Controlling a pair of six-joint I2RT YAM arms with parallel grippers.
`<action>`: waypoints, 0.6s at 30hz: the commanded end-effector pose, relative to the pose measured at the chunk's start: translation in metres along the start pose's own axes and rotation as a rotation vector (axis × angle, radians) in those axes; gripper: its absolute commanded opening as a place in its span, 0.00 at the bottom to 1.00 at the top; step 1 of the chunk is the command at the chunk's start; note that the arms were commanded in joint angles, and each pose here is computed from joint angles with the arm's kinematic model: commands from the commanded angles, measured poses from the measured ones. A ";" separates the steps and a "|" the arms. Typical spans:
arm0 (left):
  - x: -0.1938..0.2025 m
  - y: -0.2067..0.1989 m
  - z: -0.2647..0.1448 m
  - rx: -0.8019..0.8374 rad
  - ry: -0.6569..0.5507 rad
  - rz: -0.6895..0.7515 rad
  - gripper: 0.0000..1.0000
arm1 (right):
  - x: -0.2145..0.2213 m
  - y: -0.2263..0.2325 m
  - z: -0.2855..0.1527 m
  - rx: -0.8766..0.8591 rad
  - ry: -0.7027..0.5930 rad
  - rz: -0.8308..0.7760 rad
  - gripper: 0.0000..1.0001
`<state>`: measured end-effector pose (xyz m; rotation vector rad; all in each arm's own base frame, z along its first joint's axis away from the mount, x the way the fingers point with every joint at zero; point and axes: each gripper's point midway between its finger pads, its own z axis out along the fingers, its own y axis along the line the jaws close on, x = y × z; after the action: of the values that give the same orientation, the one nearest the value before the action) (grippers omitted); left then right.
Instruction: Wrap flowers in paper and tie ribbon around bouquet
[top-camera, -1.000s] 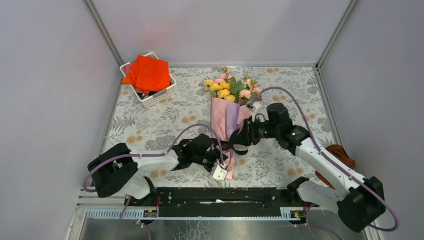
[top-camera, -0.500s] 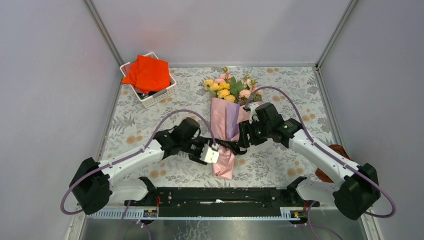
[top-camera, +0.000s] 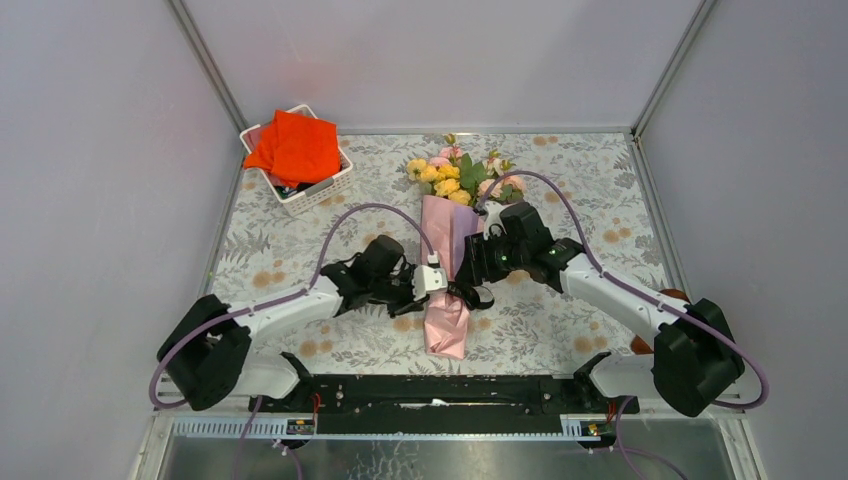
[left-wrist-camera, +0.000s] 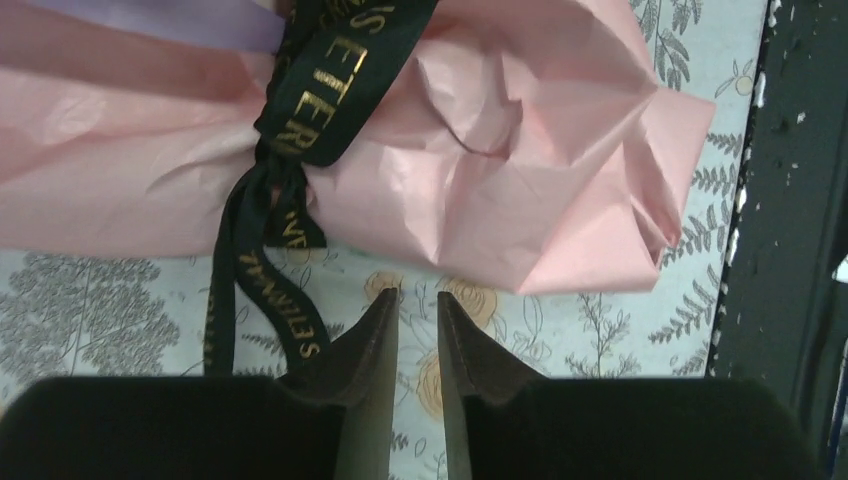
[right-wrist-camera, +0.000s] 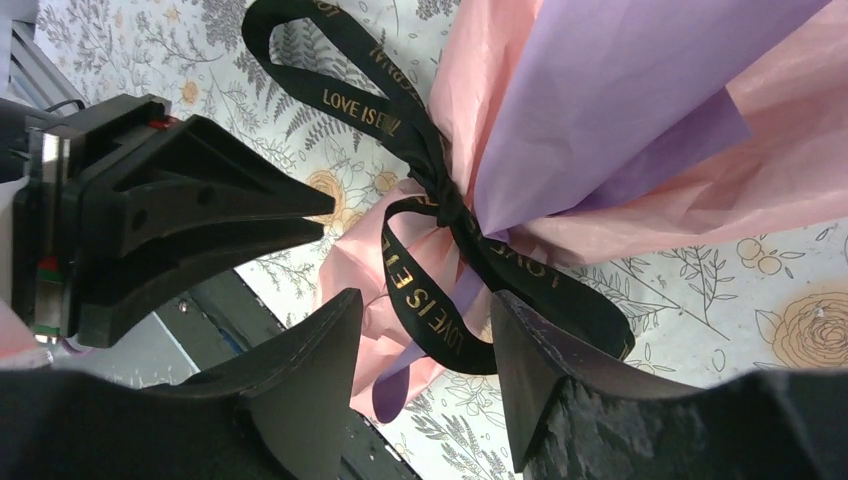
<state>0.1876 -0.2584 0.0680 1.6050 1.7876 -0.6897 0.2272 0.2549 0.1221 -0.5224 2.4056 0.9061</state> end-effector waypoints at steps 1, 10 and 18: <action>-0.018 0.013 0.018 -0.040 -0.087 -0.054 0.29 | -0.007 0.006 0.003 -0.036 -0.035 0.000 0.57; -0.020 0.063 0.035 -0.166 -0.045 0.028 0.31 | -0.011 0.003 0.003 -0.026 -0.041 -0.031 0.58; -0.021 0.091 0.041 -0.263 -0.025 0.084 0.41 | -0.009 -0.002 -0.006 -0.017 -0.064 -0.066 0.59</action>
<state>0.2491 -0.2800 0.0374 1.5172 1.8333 -0.5262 0.2279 0.2543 0.1149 -0.5381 2.3992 0.9058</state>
